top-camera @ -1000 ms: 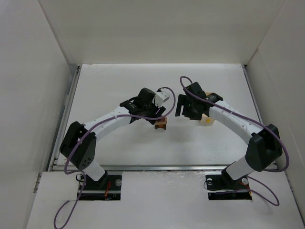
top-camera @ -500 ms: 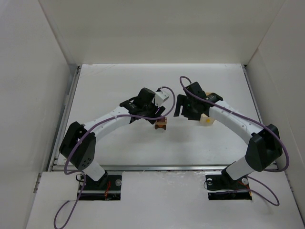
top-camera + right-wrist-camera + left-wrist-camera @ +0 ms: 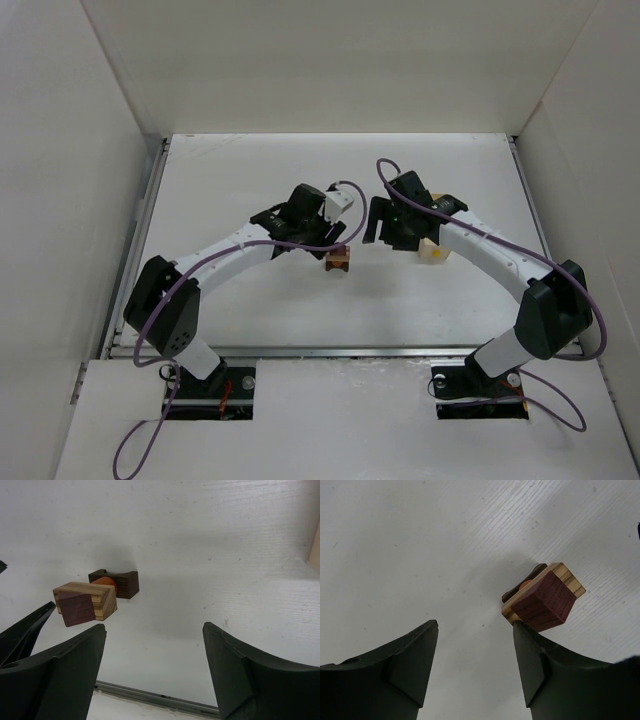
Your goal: Build the wood block tower
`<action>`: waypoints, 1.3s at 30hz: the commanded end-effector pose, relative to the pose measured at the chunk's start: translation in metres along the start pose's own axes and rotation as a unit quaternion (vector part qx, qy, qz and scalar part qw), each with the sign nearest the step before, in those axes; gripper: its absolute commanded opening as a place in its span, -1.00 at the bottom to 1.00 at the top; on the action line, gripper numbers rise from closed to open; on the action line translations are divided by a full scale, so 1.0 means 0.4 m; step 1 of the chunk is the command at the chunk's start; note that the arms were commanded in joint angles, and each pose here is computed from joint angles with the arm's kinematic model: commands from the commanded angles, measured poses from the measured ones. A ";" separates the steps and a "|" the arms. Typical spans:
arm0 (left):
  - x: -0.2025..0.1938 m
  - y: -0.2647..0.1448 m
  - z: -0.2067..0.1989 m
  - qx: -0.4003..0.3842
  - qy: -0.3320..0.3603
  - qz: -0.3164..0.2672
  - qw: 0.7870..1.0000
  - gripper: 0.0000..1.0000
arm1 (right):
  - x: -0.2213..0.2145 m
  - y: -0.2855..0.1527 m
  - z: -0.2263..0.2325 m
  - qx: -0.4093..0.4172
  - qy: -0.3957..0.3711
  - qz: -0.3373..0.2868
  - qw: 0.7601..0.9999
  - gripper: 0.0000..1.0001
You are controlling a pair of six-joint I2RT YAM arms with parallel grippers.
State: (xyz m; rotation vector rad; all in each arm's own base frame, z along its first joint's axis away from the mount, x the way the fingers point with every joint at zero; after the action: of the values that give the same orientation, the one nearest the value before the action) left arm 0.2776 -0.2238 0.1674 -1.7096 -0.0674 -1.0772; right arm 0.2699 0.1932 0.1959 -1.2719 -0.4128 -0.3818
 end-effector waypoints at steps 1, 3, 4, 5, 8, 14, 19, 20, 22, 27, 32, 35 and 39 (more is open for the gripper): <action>0.051 -0.061 0.008 0.026 -0.011 -0.054 0.998 0.16 | 0.021 -0.008 -0.010 -0.015 0.001 -0.028 0.999 0.67; 0.060 -0.081 0.027 0.051 -0.021 -0.071 0.996 0.16 | 0.035 -0.034 -0.013 -0.020 0.002 -0.048 0.999 0.67; 0.064 -0.091 0.040 0.078 -0.023 -0.077 0.994 0.16 | 0.041 -0.040 -0.019 -0.032 0.008 -0.060 0.998 0.67; 0.059 -0.096 0.048 0.092 -0.024 -0.078 0.992 0.16 | 0.045 -0.048 -0.022 -0.036 0.009 -0.068 0.997 0.67; 0.077 -0.123 0.082 0.161 -0.044 -0.106 0.980 0.16 | 0.074 -0.093 -0.045 -0.069 0.018 -0.110 0.991 0.67; 0.065 -0.196 0.253 0.398 -0.130 -0.152 0.895 0.40 | 0.119 -0.234 -0.140 -0.189 0.062 -0.207 0.958 0.85; 0.048 -0.264 0.350 0.514 -0.201 -0.189 0.812 0.88 | 0.119 -0.384 -0.237 -0.291 0.113 -0.325 0.893 0.99; 0.044 -0.273 0.352 0.523 -0.204 -0.194 0.804 0.94 | 0.118 -0.403 -0.245 -0.294 0.123 -0.344 0.883 0.99; 0.038 -0.280 0.363 0.540 -0.211 -0.197 0.791 1.00 | 0.105 -0.451 -0.263 -0.292 0.132 -0.378 0.869 0.99; 0.036 -0.282 0.370 0.543 -0.213 -0.196 0.788 1.00 | 0.083 -0.483 -0.275 -0.268 0.142 -0.411 0.860 0.99; 0.036 -0.281 0.370 0.542 -0.216 -0.198 0.787 1.00 | 0.079 -0.479 -0.260 -0.236 0.135 -0.403 0.874 0.99; 0.037 -0.279 0.369 0.538 -0.216 -0.199 0.790 1.00 | 0.076 -0.478 -0.261 -0.238 0.133 -0.400 0.875 0.99; 0.037 -0.279 0.369 0.538 -0.216 -0.199 0.790 1.00 | 0.074 -0.484 -0.260 -0.232 0.135 -0.402 0.876 0.99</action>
State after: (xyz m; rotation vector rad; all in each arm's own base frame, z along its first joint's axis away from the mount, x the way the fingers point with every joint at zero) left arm 0.3217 -0.0680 0.2438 -0.8292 -1.0694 -0.6534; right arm 0.2093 0.0427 0.3380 -1.4828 -0.6079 -1.3841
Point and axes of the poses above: each gripper's point midway between its finger pads, its own y axis out along the fingers, its own z axis along the line the jaws close on, x = y × z, the point moved 7 cm from there along -y, back along the fingers, and after that the axes turned 10 degrees about -y, right-handed, at the moved point
